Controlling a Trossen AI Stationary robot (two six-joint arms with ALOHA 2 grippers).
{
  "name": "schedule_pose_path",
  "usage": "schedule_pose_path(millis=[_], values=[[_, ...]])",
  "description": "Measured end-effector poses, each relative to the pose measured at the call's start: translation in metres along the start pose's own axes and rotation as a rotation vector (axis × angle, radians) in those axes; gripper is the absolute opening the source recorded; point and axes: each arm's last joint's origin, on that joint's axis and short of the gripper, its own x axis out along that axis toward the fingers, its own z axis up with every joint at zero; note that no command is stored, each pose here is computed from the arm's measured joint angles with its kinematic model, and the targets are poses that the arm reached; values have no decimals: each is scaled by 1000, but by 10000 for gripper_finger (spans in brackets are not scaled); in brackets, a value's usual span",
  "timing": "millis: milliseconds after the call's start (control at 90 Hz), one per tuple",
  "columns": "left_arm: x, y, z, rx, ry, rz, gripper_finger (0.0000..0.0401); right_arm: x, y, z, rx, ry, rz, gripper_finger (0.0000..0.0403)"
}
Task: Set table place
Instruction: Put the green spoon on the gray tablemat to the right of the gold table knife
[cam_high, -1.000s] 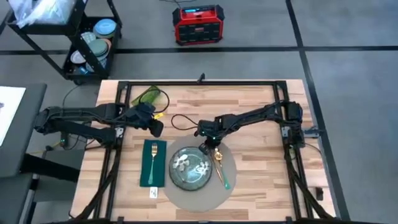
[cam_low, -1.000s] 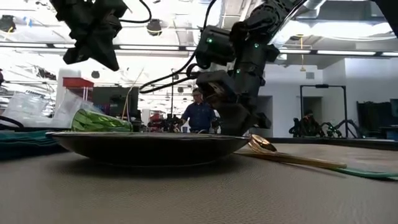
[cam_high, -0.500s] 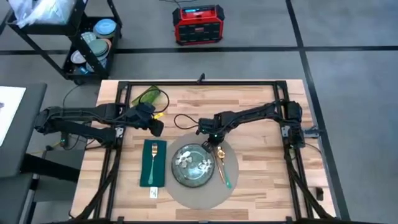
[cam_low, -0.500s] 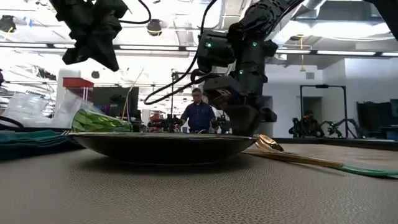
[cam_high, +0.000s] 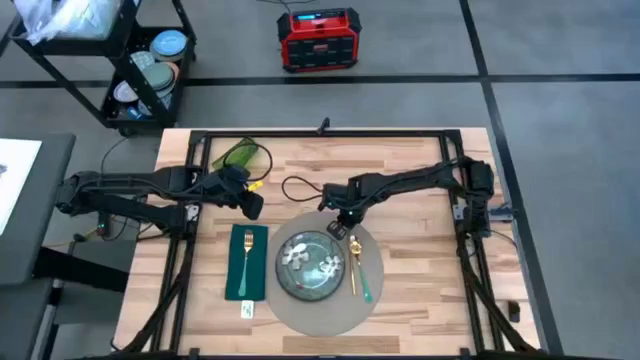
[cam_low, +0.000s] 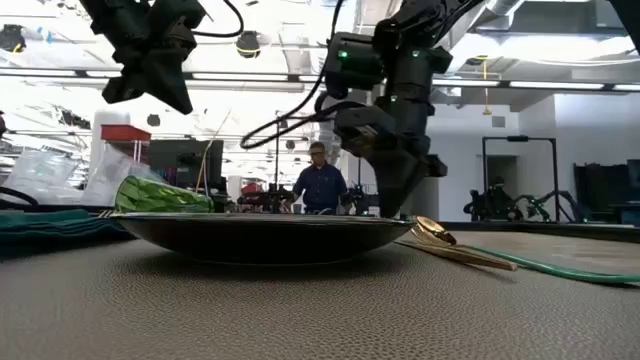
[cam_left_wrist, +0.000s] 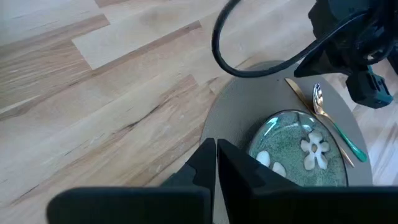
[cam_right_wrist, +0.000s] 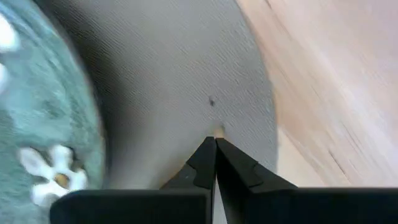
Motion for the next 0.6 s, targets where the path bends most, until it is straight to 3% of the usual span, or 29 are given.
schedule_pose_path(millis=[167,344,456,600], values=[[0,0,0,16,0,0,0,-18,17,-22,-93,2,4,0],[0,0,0,19,-4,-4,0,-22,22,-31,-153,-54,-111,11],[0,0,0,26,-4,-4,0,-23,18,-27,-199,-42,-88,40],[0,0,0,34,-3,-4,0,-24,9,-18,-170,-24,-42,96]])
